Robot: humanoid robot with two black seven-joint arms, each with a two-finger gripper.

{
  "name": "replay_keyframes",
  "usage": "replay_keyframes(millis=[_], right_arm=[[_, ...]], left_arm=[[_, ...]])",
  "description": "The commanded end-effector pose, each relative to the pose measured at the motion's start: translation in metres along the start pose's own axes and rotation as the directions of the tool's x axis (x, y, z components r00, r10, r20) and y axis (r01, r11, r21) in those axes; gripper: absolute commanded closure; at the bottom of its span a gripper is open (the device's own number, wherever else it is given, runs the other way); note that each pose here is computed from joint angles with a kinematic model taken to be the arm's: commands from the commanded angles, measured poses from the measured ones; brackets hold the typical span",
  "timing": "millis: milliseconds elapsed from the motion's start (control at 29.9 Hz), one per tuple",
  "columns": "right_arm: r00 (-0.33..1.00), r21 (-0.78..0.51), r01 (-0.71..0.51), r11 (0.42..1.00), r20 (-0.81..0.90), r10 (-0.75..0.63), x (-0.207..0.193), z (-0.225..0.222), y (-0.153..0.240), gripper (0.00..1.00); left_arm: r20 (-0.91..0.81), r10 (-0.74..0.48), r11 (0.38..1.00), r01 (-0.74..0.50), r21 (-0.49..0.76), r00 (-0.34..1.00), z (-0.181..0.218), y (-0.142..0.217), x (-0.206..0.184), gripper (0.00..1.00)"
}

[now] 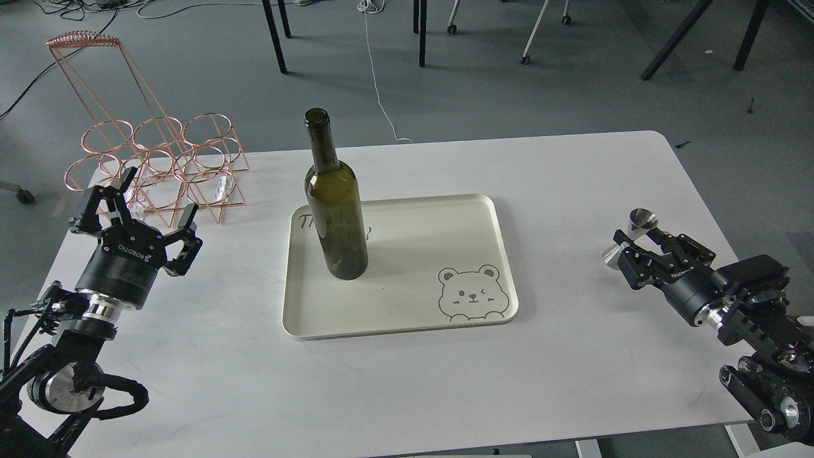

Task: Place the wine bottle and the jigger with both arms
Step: 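Lower the jigger onto the table beside the tray and release, then raise the open right gripper away from the jigger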

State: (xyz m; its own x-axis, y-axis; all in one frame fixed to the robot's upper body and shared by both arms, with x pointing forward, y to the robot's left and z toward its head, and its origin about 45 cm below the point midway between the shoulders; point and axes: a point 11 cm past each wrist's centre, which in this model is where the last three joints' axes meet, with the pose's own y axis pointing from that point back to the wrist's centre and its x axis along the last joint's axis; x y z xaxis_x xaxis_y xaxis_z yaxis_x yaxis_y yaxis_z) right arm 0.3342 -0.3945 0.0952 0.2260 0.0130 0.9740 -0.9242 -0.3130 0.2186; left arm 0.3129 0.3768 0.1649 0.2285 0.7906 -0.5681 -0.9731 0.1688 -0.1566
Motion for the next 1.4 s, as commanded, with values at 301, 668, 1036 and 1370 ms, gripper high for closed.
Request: replay_keyframes(millis=[301,668,1036,1370], right_arm=[[0.99,0.073,0.083,0.994,-0.123,-0.074,0.014,0.019,0.047,0.04],[0.986,0.115,0.084,0.99,0.137,-0.099,0.031,-0.004,0.101,0.03],[0.528,0.101,-0.225,0.969,0.849,0.034,0.132,-0.073,0.016,0.02],[-0.024,-0.032,-0.357,0.934,0.999,0.026,0.181,-0.09,-0.066,0.02]], left_arm=[[-0.002,0.003,1.0,-0.003,-0.002,1.0,0.0,0.001,0.001,0.01],[0.004,0.003,1.0,-0.003,0.0,1.0,0.002,0.001,0.002,0.01],[0.018,-0.009,1.0,0.009,-0.001,1.0,0.008,0.0,0.0,0.01],[0.031,-0.008,1.0,0.008,0.003,0.999,0.012,0.001,0.002,0.01]])
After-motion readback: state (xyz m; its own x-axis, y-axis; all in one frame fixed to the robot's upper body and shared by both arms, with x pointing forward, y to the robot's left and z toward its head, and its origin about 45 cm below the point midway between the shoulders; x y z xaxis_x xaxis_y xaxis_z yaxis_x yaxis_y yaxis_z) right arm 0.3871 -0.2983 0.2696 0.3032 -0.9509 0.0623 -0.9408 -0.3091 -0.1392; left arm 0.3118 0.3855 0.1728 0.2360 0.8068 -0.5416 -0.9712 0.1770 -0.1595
